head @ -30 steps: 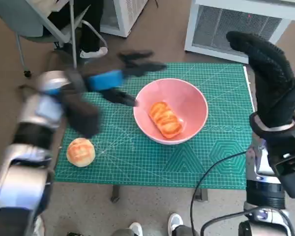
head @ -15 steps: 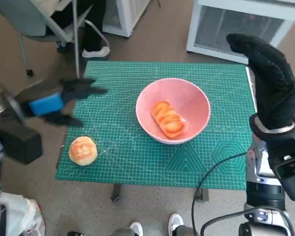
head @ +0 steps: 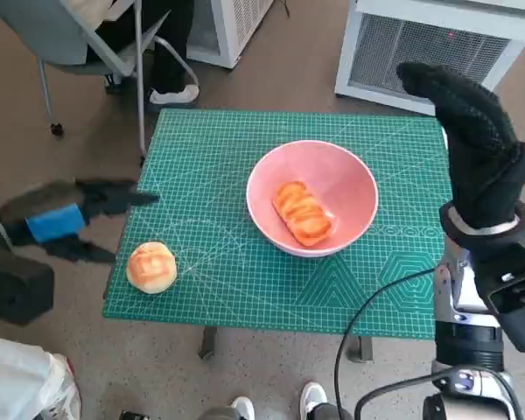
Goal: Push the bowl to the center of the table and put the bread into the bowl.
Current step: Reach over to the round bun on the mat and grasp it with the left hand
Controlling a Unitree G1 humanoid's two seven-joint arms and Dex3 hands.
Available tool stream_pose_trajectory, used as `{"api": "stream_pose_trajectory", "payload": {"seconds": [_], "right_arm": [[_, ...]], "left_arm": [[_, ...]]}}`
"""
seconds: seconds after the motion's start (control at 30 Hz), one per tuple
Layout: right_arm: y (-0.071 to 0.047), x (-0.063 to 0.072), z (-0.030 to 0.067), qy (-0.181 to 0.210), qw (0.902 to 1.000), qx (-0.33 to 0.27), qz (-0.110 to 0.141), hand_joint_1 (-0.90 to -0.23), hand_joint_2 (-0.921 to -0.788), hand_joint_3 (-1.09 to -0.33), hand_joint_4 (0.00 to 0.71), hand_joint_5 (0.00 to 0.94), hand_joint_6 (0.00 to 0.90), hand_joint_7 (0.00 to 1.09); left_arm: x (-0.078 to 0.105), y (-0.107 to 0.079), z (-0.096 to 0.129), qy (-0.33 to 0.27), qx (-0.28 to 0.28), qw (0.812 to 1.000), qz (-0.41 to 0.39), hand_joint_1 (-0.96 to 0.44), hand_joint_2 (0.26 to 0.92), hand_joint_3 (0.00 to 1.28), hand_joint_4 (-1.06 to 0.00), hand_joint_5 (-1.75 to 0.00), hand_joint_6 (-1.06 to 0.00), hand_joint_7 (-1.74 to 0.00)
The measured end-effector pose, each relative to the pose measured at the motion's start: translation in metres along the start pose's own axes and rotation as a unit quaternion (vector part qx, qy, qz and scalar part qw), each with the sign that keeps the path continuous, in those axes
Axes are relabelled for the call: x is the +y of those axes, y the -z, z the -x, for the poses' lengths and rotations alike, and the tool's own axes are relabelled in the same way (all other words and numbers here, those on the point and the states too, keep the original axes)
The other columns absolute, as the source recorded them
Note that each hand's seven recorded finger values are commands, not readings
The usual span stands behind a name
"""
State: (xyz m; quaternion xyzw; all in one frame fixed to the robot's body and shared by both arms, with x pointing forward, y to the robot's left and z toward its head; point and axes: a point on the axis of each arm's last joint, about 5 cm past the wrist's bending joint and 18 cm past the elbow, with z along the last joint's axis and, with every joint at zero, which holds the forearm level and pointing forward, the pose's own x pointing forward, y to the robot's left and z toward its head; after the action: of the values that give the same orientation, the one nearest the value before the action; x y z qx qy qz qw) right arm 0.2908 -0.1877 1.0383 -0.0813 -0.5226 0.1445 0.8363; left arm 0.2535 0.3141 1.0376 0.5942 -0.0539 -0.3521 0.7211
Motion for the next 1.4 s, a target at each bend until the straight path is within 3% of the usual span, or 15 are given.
{"api": "stream_pose_trajectory", "payload": {"seconds": [0.4,0.67,0.77,0.93,0.97,1.0,1.03,1.1,1.23,1.4], "right_arm": [[0.002,0.001,-0.0005,-0.009,1.0000,0.001,-0.003,-0.604,-0.921,-0.737,0.303,0.002,0.001,0.65],[0.002,0.000,-0.0014,-0.013,0.9999,-0.001,-0.004,-0.603,-0.921,-0.737,0.303,0.001,0.000,0.65],[0.002,0.000,-0.0014,-0.014,0.9999,-0.001,-0.004,-0.603,-0.921,-0.737,0.304,0.001,-0.001,0.64],[0.002,0.000,-0.0015,-0.014,0.9999,-0.002,-0.004,-0.602,-0.921,-0.737,0.304,0.001,-0.001,0.64],[0.002,0.000,-0.0015,-0.015,0.9999,-0.002,-0.004,-0.602,-0.921,-0.737,0.304,0.001,-0.001,0.64],[0.002,0.000,-0.0015,-0.015,0.9999,-0.002,-0.004,-0.602,-0.921,-0.737,0.304,0.001,0.000,0.64],[0.002,0.000,-0.0016,-0.015,0.9999,-0.002,-0.004,-0.602,-0.921,-0.737,0.304,0.001,0.000,0.64],[0.002,0.000,-0.0015,-0.015,0.9999,-0.002,-0.004,-0.602,-0.921,-0.737,0.304,0.001,0.000,0.64],[0.001,0.000,-0.0015,-0.014,0.9999,-0.002,-0.004,-0.602,-0.921,-0.738,0.304,0.001,0.000,0.64],[0.001,-0.002,-0.0012,-0.013,0.9999,-0.003,0.000,-0.601,-0.921,-0.738,0.301,0.000,-0.001,0.64]], "left_arm": [[-0.035,0.010,-0.015,0.033,0.012,0.998,0.050,-0.34,0.850,0.00,-0.22,-0.01,-0.32,-0.02],[-0.062,0.018,-0.032,0.079,0.027,0.992,0.096,-0.26,0.841,0.00,-0.30,-0.03,-0.38,-0.04],[-0.069,0.020,-0.038,0.089,0.033,0.989,0.110,-0.22,0.840,0.00,-0.39,-0.05,-0.44,-0.06],[-0.066,0.022,-0.043,0.082,0.041,0.990,0.107,-0.14,0.861,0.01,-0.64,-0.16,-0.63,-0.15],[-0.065,0.022,-0.045,0.082,0.042,0.990,0.104,-0.13,0.871,0.01,-0.67,-0.23,-0.66,-0.21],[-0.064,0.022,-0.046,0.079,0.043,0.991,0.101,-0.08,0.889,0.06,-0.65,-0.60,-0.61,-0.58],[-0.064,0.022,-0.046,0.078,0.044,0.991,0.098,-0.05,0.901,0.09,-0.63,-0.84,-0.57,-0.83],[-0.064,0.022,-0.048,0.071,0.048,0.992,0.092,-0.03,0.911,0.11,-0.62,-1.04,-0.56,-1.02],[-0.062,0.022,-0.050,0.057,0.054,0.994,0.077,-0.01,0.918,0.09,-0.66,-1.17,-0.60,-1.13],[-0.056,0.021,-0.050,0.057,0.051,0.995,0.064,0.00,0.920,0.08,-0.65,-1.24,-0.63,-1.12]]}}
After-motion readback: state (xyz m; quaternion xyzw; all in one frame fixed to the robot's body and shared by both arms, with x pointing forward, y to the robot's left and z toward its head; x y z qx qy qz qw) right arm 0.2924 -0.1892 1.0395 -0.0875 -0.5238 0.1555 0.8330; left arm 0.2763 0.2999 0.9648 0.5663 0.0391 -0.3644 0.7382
